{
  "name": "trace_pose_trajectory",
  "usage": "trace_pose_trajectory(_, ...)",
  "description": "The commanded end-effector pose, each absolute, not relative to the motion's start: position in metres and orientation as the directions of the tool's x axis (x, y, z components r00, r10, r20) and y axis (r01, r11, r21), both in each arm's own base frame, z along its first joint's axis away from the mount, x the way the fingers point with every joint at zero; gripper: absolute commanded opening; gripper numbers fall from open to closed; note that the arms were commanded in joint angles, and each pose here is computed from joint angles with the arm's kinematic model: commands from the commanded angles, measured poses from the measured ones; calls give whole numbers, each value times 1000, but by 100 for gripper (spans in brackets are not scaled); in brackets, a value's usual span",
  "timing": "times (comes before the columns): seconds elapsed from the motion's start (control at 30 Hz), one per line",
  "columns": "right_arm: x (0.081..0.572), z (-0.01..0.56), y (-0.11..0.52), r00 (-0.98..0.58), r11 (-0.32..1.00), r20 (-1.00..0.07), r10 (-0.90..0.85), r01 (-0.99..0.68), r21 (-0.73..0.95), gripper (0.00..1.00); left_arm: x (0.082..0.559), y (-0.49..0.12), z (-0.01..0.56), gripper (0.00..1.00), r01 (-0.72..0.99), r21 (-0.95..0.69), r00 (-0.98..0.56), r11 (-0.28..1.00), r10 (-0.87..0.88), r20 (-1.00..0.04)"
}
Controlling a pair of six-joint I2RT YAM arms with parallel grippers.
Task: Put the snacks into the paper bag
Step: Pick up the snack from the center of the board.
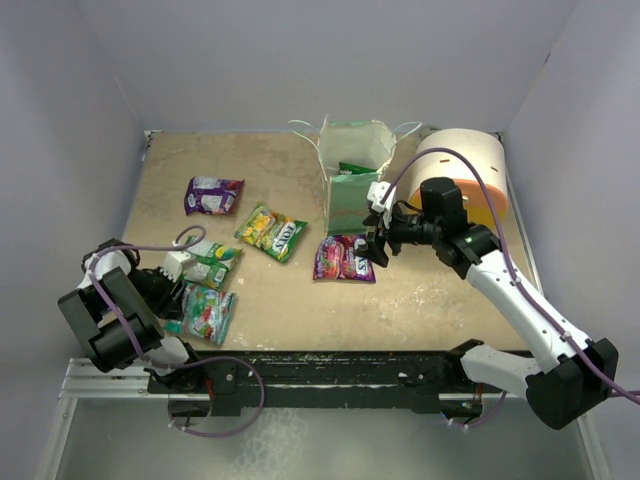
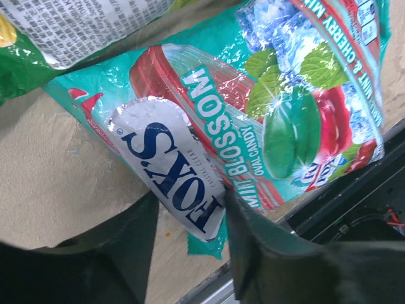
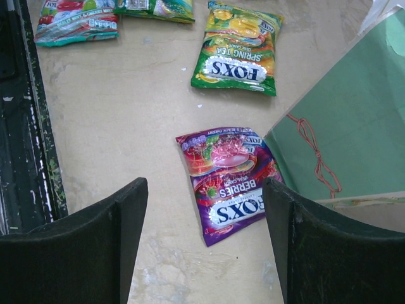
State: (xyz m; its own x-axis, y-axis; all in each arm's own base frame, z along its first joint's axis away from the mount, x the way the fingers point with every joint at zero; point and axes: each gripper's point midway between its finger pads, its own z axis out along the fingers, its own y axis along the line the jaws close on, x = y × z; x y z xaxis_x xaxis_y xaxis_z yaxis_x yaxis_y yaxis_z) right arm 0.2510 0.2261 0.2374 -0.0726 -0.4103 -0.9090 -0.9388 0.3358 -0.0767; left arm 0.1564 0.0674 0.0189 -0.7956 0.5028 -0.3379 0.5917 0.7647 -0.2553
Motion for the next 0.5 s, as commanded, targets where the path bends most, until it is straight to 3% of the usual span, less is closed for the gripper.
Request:
trace_pose_trajectory(0.0, 260, 241, 226, -39, 346, -912, -409, -931, -116, 75, 172, 52, 30, 43, 604, -254, -768, 755, 466, -440)
trace_pose_trajectory(0.27, 262, 246, 223, -29, 356, -915, -402, -926, -128, 75, 183, 45, 54, 5, 645, -177, -702, 743, 485, -522)
trace_pose_trajectory(0.33, 263, 247, 222, -28, 358, -916, -399, -925, -128, 75, 185, 44, 64, 0, 663, -145, -674, 734, 502, -543)
trace_pose_trajectory(0.47, 261, 232, 218, -56, 362, -909, -413, -926, -107, 75, 187, 38, 90, 0, 718, -46, -579, 695, 558, -595)
